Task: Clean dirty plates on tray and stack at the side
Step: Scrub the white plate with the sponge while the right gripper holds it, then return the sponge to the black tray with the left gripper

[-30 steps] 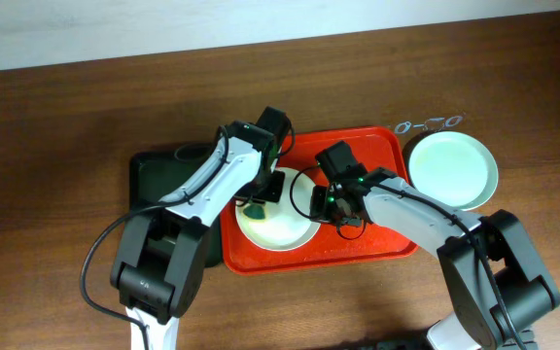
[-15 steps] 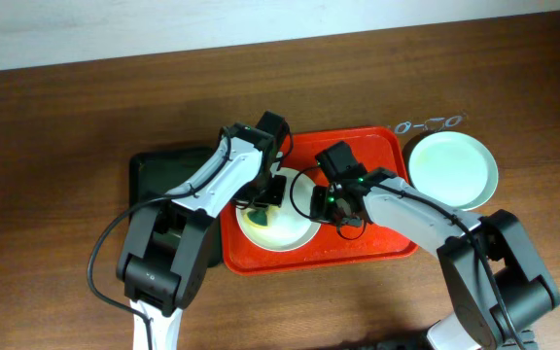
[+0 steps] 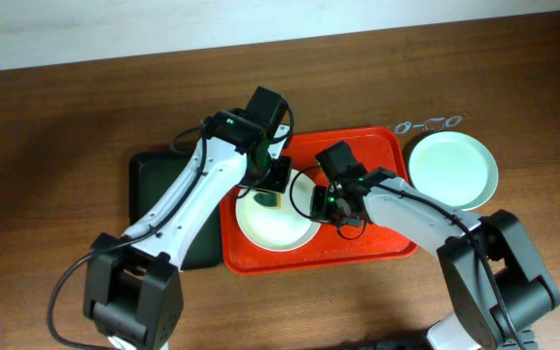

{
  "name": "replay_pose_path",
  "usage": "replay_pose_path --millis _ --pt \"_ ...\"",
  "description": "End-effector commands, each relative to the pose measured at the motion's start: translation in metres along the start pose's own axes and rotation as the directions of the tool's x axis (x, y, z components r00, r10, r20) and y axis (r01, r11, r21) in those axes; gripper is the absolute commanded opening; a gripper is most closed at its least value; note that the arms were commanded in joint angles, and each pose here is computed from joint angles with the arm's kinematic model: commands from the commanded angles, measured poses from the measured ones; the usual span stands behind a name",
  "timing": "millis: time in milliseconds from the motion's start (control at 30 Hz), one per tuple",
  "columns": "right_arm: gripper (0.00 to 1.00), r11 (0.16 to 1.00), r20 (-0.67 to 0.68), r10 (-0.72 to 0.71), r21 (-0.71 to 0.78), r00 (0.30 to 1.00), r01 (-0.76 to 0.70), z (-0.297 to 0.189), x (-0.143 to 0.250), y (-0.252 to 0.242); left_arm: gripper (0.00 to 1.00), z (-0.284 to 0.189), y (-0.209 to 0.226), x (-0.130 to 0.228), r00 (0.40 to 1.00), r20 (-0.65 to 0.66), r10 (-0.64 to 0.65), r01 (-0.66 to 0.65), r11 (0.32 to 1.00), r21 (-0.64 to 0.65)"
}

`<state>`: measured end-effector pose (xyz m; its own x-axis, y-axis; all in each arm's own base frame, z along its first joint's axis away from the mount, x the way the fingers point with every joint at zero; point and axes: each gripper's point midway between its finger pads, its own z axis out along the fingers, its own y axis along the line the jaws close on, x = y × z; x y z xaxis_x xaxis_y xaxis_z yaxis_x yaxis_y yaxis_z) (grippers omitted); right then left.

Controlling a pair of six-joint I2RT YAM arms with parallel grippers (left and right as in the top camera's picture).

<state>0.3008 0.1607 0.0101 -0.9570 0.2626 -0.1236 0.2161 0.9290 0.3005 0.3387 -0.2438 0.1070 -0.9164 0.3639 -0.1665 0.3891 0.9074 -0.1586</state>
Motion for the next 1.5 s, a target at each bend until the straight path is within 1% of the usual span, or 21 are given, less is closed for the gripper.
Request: replay_pose_path --millis 0,100,233,300,333,400,433,467,533,600,633,700,767,833,1033,1133,1267,1333,1400,1433,1467 --pt "0.04 1.0 -0.007 -0.006 0.005 1.0 0.006 0.002 0.004 0.001 0.0 0.035 0.02 0.008 0.998 -0.053 -0.037 0.032 0.995 -0.096" --pt "0.04 1.0 -0.007 -0.006 0.005 1.0 0.006 0.002 0.004 0.001 0.0 0.067 0.024 0.01 0.995 -0.093 -0.043 0.033 0.994 -0.106" --pt "0.04 1.0 -0.007 -0.006 0.005 1.0 0.006 0.002 0.004 0.001 0.0 0.103 0.035 0.023 0.98 -0.167 -0.108 0.082 0.984 -0.156" --pt "0.04 1.0 -0.007 -0.006 0.005 1.0 0.006 0.002 0.004 0.001 0.0 0.111 0.025 0.034 0.969 -0.221 -0.111 0.091 0.991 -0.101" --pt "0.04 1.0 -0.007 -0.006 0.005 1.0 0.006 0.002 0.004 0.001 0.0 0.112 0.015 0.038 0.964 -0.246 -0.098 0.089 0.995 -0.047" --pt "0.04 1.0 -0.007 -0.006 0.005 1.0 0.006 0.002 0.004 0.001 0.0 0.11 -0.014 0.043 0.96 -0.279 -0.008 0.041 0.993 0.114" --pt "0.04 1.0 -0.007 -0.006 0.005 1.0 0.006 0.002 0.004 0.001 0.0 0.108 -0.022 0.046 0.957 -0.29 0.015 0.035 0.985 0.166" --pt "0.04 1.0 -0.007 -0.006 0.005 1.0 0.006 0.002 0.004 0.001 0.0 0.102 -0.026 0.049 0.951 -0.308 0.01 0.055 0.978 0.202" --pt "0.04 1.0 -0.005 -0.006 0.008 1.0 0.006 0.002 0.004 0.001 0.0 0.09 -0.019 0.044 0.957 -0.291 0.004 0.059 0.977 0.205" --pt "0.04 1.0 -0.001 -0.006 0.012 1.0 0.006 0.002 0.003 0.0 0.0 0.073 -0.008 0.032 0.971 -0.237 -0.018 0.065 0.979 0.192" --pt "0.04 1.0 0.0 -0.006 0.014 1.0 0.006 0.002 0.003 -0.001 0.0 0.062 0.003 0.025 0.98 -0.196 -0.036 0.068 0.985 0.156" --pt "0.04 1.0 0.0 -0.006 0.014 1.0 0.006 0.002 0.003 0.0 0.0 0.049 0.034 0.015 0.986 -0.13 -0.102 0.104 0.995 0.005" --pt "0.04 1.0 0.0 -0.006 0.014 1.0 0.006 0.002 0.003 0.0 0.0 0.046 0.056 0.012 0.986 -0.094 -0.139 0.127 0.985 -0.12" --pt "0.04 1.0 0.0 -0.006 0.014 1.0 0.006 0.002 0.003 -0.001 0.0 0.05 0.065 0.015 0.983 -0.087 -0.159 0.141 0.973 -0.185" --pt "0.04 1.0 0.0 -0.006 0.014 1.0 0.006 0.002 0.003 0.0 0.0 0.095 0.053 0.039 0.984 -0.092 -0.152 0.136 0.978 -0.161" --pt "0.04 1.0 0.0 -0.006 0.014 1.0 0.006 0.002 0.003 0.0 0.0 0.102 0.032 0.05 0.978 -0.141 -0.151 0.147 0.988 -0.039" --pt "0.04 1.0 0.001 -0.006 0.014 1.0 0.006 0.002 0.002 -0.001 0.0 0.081 -0.001 0.036 0.986 -0.119 -0.117 0.133 0.981 0.14" --pt "0.04 1.0 0.002 -0.006 0.016 1.0 0.006 0.002 0.002 -0.001 0.0 0.037 -0.016 0.013 0.996 -0.006 -0.085 0.085 0.975 0.206" --pt "0.04 1.0 0.002 -0.006 0.017 1.0 0.006 0.002 0.002 -0.001 0.0 -0.009 -0.016 -0.003 0.989 0.121 -0.079 0.052 0.976 0.211" --pt "0.04 1.0 0.002 -0.006 0.017 1.0 0.006 0.002 0.002 -0.001 0.0 -0.022 -0.009 -0.005 0.984 0.154 -0.091 0.06 0.98 0.191" --pt "0.04 1.0 0.002 -0.006 0.017 1.0 0.006 0.002 0.002 -0.001 0.0 -0.042 0.012 -0.005 0.967 0.201 -0.154 0.132 0.984 0.118"
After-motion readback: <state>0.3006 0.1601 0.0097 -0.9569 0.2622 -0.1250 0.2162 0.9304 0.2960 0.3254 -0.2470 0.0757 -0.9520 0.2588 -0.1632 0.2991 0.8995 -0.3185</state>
